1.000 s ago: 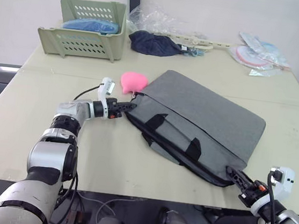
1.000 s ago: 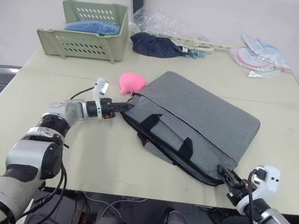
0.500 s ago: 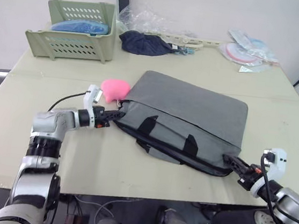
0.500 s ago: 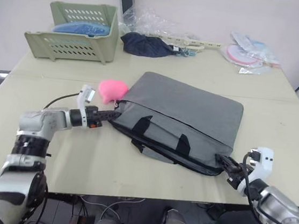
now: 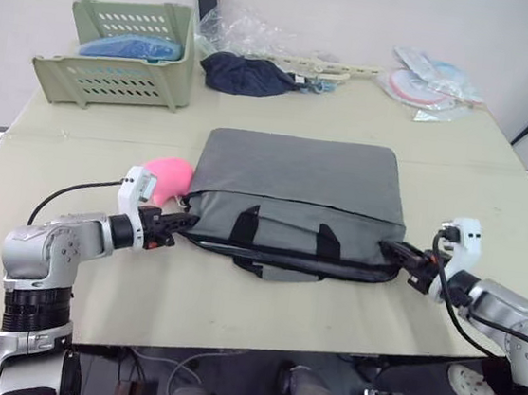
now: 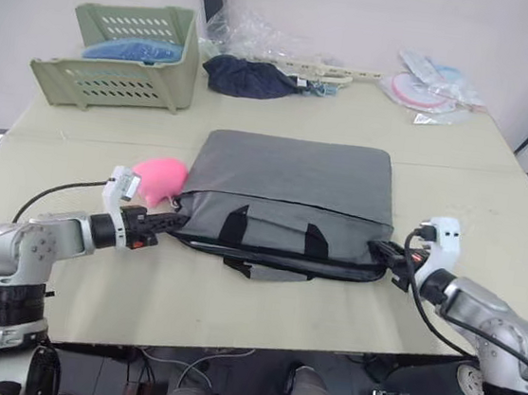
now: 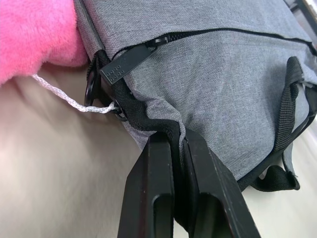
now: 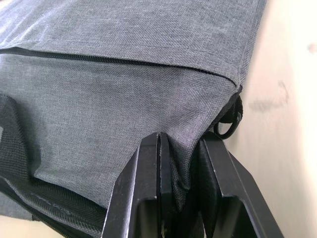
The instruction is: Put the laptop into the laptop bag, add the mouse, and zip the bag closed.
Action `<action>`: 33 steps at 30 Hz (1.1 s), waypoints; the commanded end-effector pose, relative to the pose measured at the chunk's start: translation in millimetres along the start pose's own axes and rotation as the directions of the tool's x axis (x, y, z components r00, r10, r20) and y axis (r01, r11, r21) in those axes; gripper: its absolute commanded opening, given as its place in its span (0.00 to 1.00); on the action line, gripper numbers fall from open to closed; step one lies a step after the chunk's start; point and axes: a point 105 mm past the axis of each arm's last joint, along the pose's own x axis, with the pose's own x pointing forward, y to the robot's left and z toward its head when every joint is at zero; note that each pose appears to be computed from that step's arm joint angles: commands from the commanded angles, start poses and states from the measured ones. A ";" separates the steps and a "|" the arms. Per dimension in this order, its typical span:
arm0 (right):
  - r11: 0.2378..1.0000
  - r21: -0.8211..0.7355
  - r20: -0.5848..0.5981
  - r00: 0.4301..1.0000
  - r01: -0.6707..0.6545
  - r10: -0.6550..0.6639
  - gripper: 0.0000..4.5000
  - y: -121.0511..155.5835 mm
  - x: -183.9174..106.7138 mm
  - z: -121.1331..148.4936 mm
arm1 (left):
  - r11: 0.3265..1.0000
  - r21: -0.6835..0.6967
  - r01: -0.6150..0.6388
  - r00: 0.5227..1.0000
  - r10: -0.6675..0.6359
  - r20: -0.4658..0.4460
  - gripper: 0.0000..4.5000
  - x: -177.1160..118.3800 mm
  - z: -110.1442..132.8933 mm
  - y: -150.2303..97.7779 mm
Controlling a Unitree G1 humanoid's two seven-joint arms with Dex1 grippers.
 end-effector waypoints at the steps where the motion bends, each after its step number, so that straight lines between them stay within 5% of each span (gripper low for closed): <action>1: 0.998 -0.038 0.002 0.999 -0.045 0.046 0.19 6.9 7.4 5.9 | 1.000 0.001 0.023 1.000 -0.023 -0.007 0.00 -4.0 -2.5 -10.2; 33: 0.994 -0.076 -0.024 0.997 -0.079 0.077 0.19 9.0 11.1 4.2 | 1.000 0.002 0.011 1.000 -0.011 -0.010 0.00 -6.7 -12.3 -22.5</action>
